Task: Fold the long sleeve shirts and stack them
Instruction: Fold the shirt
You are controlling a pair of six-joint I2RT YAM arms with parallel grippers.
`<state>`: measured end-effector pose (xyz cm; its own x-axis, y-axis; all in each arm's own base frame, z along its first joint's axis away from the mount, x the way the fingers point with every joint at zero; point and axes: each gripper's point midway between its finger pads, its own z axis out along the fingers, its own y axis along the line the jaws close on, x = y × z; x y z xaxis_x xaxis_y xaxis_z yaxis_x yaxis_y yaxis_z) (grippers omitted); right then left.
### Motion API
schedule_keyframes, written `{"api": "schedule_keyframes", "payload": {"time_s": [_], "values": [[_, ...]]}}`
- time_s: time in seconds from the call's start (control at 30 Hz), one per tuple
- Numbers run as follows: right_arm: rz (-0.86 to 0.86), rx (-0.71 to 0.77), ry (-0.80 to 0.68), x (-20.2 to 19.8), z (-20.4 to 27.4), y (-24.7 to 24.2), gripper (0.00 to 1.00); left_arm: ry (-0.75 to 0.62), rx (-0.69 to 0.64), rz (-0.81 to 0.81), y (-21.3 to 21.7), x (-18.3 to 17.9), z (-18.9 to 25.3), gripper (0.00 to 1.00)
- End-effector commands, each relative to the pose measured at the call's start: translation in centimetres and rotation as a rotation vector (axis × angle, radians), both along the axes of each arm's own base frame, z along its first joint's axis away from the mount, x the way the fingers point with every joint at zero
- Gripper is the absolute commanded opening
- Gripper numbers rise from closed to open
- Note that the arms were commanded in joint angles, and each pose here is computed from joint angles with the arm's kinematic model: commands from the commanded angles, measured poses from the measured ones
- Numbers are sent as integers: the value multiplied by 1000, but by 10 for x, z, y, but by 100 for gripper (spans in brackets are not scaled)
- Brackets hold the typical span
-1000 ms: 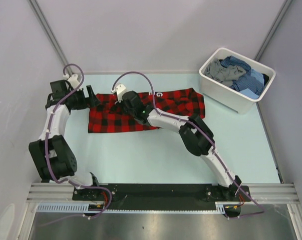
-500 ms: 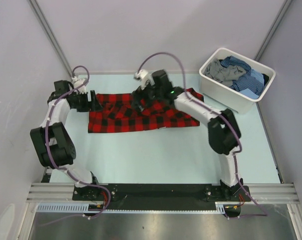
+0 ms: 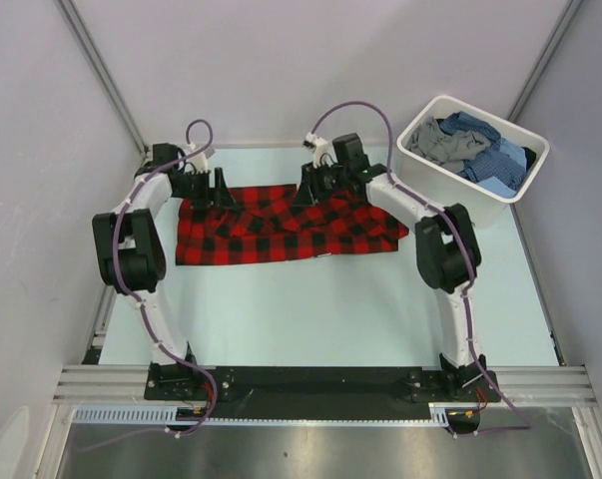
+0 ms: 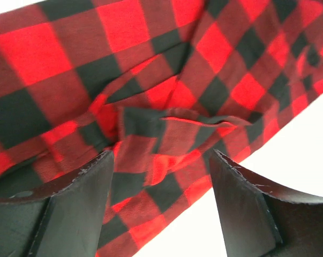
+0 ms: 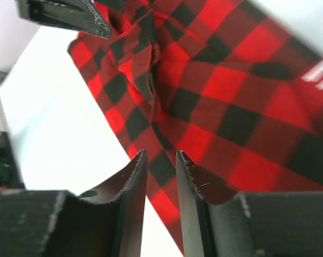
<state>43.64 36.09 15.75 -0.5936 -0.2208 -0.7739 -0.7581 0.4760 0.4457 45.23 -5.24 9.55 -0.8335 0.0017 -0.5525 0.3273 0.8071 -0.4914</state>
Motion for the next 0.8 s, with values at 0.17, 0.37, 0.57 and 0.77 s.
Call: {"api": "schedule_keyframes", "payload": {"time_s": [0.17,0.37,0.57,0.77], "values": [[15,277,181,19,-12,101,36,59,-213,165,6,-25,34,75],[37,337,238,18,-28,129,39,119,-353,285,-3,-60,29,81],[110,338,308,-14,-46,144,38,201,-457,440,2,-72,5,85],[222,334,283,-46,-38,153,34,223,-562,554,4,-56,-9,92]]}}
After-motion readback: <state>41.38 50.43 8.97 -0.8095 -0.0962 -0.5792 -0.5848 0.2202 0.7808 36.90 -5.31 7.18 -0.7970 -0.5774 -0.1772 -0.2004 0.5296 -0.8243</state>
